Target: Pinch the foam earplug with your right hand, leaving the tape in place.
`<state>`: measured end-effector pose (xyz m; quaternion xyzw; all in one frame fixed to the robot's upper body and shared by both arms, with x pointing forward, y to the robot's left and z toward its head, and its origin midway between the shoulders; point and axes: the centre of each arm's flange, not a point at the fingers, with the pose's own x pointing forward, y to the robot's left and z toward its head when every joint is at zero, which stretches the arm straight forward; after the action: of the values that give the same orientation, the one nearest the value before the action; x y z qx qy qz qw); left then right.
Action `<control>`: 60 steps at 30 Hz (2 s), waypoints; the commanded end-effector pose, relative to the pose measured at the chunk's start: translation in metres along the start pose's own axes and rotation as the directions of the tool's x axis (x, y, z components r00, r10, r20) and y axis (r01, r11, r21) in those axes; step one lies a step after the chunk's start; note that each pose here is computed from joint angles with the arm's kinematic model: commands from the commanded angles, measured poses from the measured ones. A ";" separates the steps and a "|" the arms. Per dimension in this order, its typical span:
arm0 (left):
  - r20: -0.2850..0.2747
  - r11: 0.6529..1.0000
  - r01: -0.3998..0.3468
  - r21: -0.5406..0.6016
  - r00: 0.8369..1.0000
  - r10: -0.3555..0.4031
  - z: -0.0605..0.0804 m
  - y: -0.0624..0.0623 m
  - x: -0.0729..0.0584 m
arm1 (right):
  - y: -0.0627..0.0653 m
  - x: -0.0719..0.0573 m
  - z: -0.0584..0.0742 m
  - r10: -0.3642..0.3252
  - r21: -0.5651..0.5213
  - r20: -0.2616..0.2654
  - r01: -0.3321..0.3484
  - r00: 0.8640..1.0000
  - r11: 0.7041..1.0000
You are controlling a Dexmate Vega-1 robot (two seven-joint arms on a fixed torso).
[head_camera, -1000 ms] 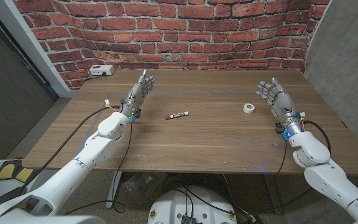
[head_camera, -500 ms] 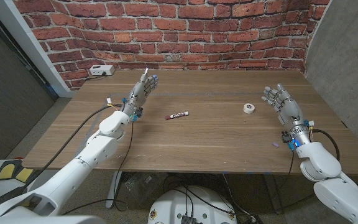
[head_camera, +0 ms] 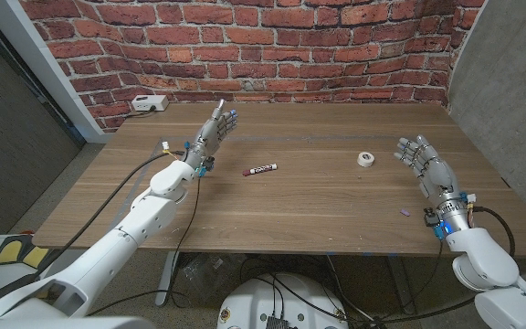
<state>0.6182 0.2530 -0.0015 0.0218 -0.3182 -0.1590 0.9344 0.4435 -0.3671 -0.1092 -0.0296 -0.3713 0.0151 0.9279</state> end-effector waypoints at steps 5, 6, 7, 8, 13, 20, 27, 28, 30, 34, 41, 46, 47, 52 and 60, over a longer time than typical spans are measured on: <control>-0.004 1.000 0.013 0.026 1.000 -0.013 0.004 -0.010 0.002 | -0.009 -0.039 0.005 -0.043 -0.037 -0.020 0.042 0.999 0.998; -0.004 1.000 0.013 0.027 1.000 -0.013 0.005 -0.010 0.002 | -0.010 -0.042 0.005 -0.048 -0.038 -0.021 0.047 0.999 0.998; -0.004 0.999 0.014 0.029 1.000 -0.014 0.005 -0.011 0.003 | -0.010 -0.044 0.005 -0.050 -0.040 -0.021 0.049 0.999 0.998; -0.004 0.999 0.015 0.029 1.000 -0.015 0.006 -0.011 0.003 | -0.011 -0.046 0.006 -0.052 -0.043 -0.022 0.051 0.998 0.998; -0.002 0.999 0.019 0.031 1.000 -0.019 0.007 -0.014 0.005 | -0.014 -0.058 0.007 -0.066 -0.060 -0.028 0.064 0.997 0.996; 0.006 0.999 0.024 0.024 1.000 -0.024 0.008 -0.018 0.008 | -0.018 -0.073 0.008 -0.104 -0.085 -0.032 0.101 0.994 0.991; 0.010 0.999 0.037 0.040 0.999 -0.038 0.012 -0.023 0.011 | -0.019 -0.081 0.006 -0.115 -0.129 -0.045 0.108 0.992 0.986; 0.011 0.998 0.037 0.042 0.999 -0.038 0.013 -0.023 0.011 | -0.019 -0.082 0.005 -0.119 -0.133 -0.048 0.112 0.992 0.985; 0.013 0.998 0.037 0.048 0.999 -0.037 0.015 -0.023 0.011 | -0.019 -0.084 0.003 -0.117 -0.157 -0.046 0.109 0.992 0.982; 0.016 0.998 0.033 0.050 0.999 -0.033 0.015 -0.024 0.011 | -0.020 -0.092 0.000 -0.164 -0.239 -0.052 0.147 0.985 0.960; 0.018 0.998 0.034 0.055 0.999 -0.035 0.017 -0.026 0.009 | -0.017 -0.098 -0.008 -0.182 -0.293 -0.067 0.155 0.981 0.943; 0.027 0.997 0.035 0.063 0.999 -0.037 0.020 -0.027 0.010 | -0.014 -0.099 -0.010 -0.191 -0.358 -0.044 0.163 0.981 0.919; 0.028 0.997 0.035 0.063 0.999 -0.037 0.020 -0.027 0.010 | -0.014 -0.099 -0.010 -0.192 -0.359 -0.044 0.164 0.980 0.919; 0.033 0.997 0.034 0.067 0.999 -0.036 0.021 -0.028 0.010 | -0.012 -0.099 -0.008 -0.205 -0.443 -0.026 0.172 0.978 0.880; 0.037 0.997 0.031 0.067 0.999 -0.034 0.022 -0.029 0.009 | -0.009 -0.099 -0.007 -0.213 -0.536 -0.015 0.172 0.977 0.827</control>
<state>0.6066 0.2258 0.0160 0.0545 -0.3359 -0.1641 0.9259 0.3783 -0.3848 -0.1816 -0.1904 -0.3300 -0.1513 0.9121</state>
